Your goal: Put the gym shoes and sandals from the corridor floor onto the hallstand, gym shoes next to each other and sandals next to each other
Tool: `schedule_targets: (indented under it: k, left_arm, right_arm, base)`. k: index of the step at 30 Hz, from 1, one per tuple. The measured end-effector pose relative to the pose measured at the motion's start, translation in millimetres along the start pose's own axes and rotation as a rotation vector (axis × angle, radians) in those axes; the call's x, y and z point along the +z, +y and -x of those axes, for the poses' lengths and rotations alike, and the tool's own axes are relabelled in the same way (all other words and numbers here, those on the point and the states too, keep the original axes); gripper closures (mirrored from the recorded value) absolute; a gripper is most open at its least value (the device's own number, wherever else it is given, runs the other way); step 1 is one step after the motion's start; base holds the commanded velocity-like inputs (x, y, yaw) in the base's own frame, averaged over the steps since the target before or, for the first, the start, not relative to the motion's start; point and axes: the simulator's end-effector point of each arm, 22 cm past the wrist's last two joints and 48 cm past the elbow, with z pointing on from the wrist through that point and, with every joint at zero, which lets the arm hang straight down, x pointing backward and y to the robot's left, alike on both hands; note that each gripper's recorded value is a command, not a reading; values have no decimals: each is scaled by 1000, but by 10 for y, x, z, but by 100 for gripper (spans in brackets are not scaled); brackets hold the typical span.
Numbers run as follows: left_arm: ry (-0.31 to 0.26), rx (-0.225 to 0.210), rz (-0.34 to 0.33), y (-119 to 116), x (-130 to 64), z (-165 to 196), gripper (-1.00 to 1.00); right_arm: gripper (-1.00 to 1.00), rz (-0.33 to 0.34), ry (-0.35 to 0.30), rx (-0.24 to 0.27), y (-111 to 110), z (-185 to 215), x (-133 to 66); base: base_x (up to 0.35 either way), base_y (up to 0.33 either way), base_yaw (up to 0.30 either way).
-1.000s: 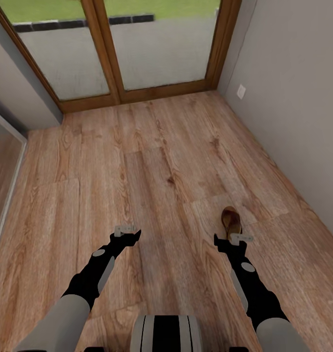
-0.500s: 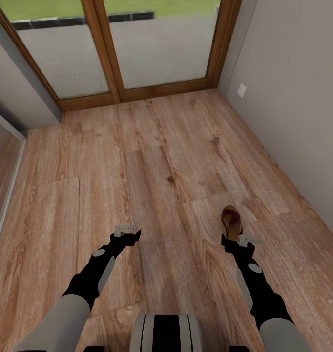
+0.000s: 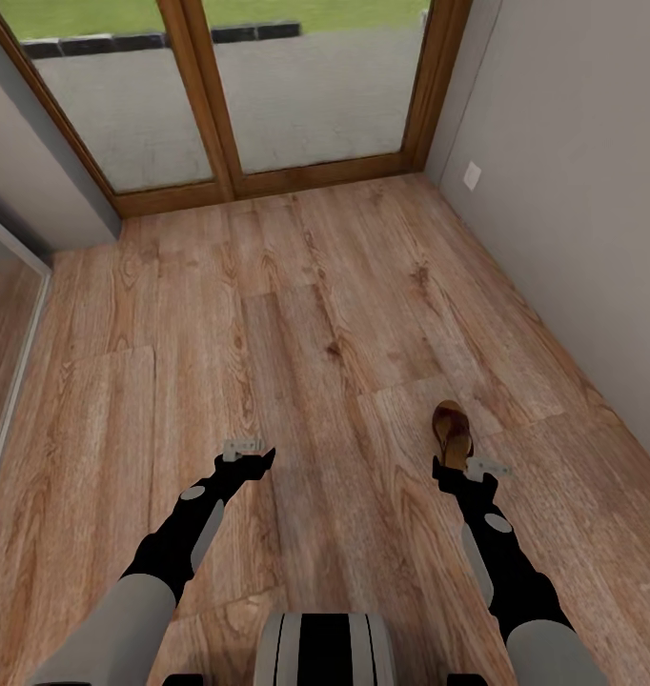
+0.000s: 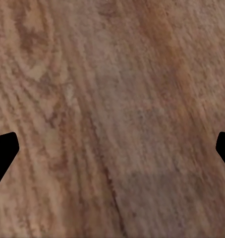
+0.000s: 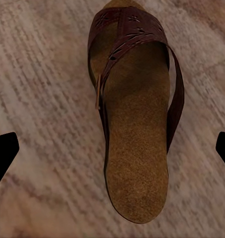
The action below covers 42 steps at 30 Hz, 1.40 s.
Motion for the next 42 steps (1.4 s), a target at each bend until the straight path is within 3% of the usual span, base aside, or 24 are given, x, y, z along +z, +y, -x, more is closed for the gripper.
schedule_targets:
  k: [9, 30, 42]
  left_arm:
    - [3, -1, 0, 3, 5, -26, -100]
    - [118, -24, 12, 125, 236, -783, -100]
    - [137, -28, 14, 142, 261, -910, -100]
  right_arm:
    - [-100, -1, 3, 2, -6, -20, 6]
    - [-100, -18, 118, -20, -72, -756, 181]
    - [-100, -20, 136, -23, -85, -873, 199]
  base:
    - [0, 0, 16]
    - [0, 0, 67]
    - [0, 0, 5]
